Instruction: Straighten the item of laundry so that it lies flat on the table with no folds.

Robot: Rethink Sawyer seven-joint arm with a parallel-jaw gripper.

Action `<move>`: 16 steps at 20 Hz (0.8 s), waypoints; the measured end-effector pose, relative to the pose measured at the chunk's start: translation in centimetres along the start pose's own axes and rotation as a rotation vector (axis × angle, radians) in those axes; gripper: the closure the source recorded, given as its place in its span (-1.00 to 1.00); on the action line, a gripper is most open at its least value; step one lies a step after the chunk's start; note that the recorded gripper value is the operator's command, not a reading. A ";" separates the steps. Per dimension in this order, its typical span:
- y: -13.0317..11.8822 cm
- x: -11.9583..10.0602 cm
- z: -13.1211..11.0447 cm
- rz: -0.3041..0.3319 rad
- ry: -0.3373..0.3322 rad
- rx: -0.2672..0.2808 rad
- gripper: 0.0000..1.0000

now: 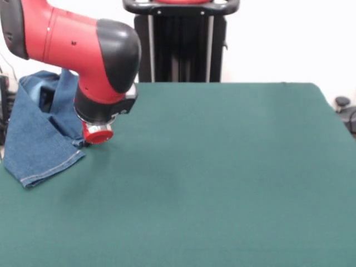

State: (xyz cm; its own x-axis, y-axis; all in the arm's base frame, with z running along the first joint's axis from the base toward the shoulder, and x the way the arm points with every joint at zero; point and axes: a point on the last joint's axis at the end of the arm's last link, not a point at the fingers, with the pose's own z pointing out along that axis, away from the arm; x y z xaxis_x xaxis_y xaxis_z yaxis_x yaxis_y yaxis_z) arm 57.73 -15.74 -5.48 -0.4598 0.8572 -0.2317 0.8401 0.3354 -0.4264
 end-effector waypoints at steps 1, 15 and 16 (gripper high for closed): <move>0.1 0.0 0.0 0.000 -0.004 0.008 1.00; 1.0 -0.2 0.0 0.076 0.011 0.075 1.00; 1.1 -0.2 0.0 0.082 0.013 0.077 1.00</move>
State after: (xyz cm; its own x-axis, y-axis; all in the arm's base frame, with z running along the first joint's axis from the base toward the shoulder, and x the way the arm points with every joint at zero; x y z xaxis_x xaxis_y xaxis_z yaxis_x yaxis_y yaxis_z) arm 58.72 -15.54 -5.85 -0.3860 0.8859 -0.2574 0.8499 0.2330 -0.4726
